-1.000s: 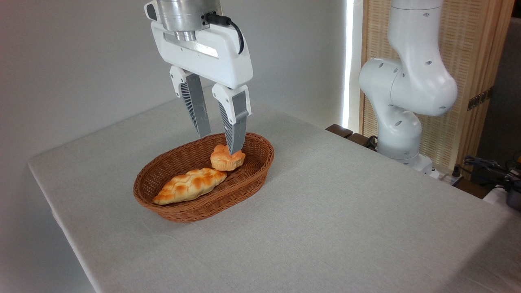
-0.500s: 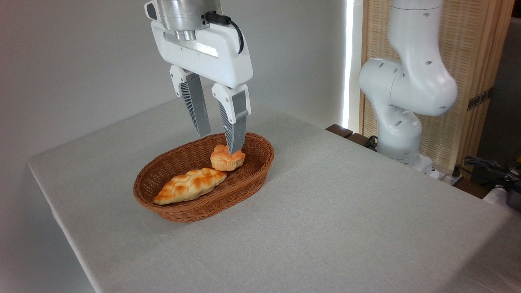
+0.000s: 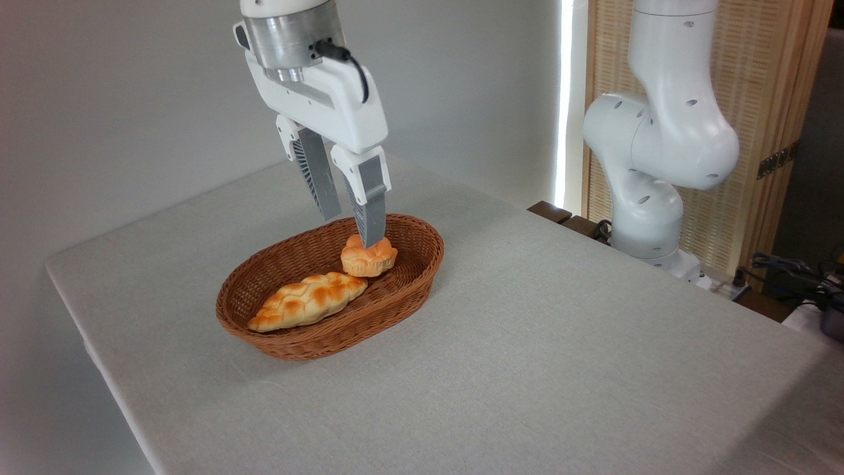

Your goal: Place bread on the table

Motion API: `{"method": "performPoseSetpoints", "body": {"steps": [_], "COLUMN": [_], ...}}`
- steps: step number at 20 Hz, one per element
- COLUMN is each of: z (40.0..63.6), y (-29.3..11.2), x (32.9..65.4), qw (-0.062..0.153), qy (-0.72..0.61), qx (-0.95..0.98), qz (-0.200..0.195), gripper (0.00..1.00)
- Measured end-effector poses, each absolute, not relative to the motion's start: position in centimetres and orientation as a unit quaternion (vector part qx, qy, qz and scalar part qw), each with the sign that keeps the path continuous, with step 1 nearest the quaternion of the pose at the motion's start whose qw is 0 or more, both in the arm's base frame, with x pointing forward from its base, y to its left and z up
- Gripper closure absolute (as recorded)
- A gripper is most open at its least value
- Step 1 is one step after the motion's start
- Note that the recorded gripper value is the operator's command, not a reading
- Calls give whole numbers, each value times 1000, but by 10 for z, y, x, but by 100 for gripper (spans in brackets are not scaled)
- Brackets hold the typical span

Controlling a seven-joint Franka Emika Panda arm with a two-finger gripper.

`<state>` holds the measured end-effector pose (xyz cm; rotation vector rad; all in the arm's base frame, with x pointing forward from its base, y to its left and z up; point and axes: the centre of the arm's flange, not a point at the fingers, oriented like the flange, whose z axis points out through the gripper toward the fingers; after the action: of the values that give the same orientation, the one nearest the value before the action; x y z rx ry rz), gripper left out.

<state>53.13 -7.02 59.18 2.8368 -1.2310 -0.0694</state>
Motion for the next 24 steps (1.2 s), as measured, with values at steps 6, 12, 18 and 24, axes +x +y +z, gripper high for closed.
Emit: {"method": "performPoseSetpoints", "body": {"steps": [6, 12, 18, 24], "z": [567, 535, 478, 451], "y": [-107, -163, -205, -215], "x": [506, 481, 456, 444], "qw": [19, 19, 20, 20], "qy": [-431, -483, -522, -534], "qx": [902, 875, 852, 844], "qz": [-7, -18, -33, -39], "gripper": [0, 0, 0, 0]}}
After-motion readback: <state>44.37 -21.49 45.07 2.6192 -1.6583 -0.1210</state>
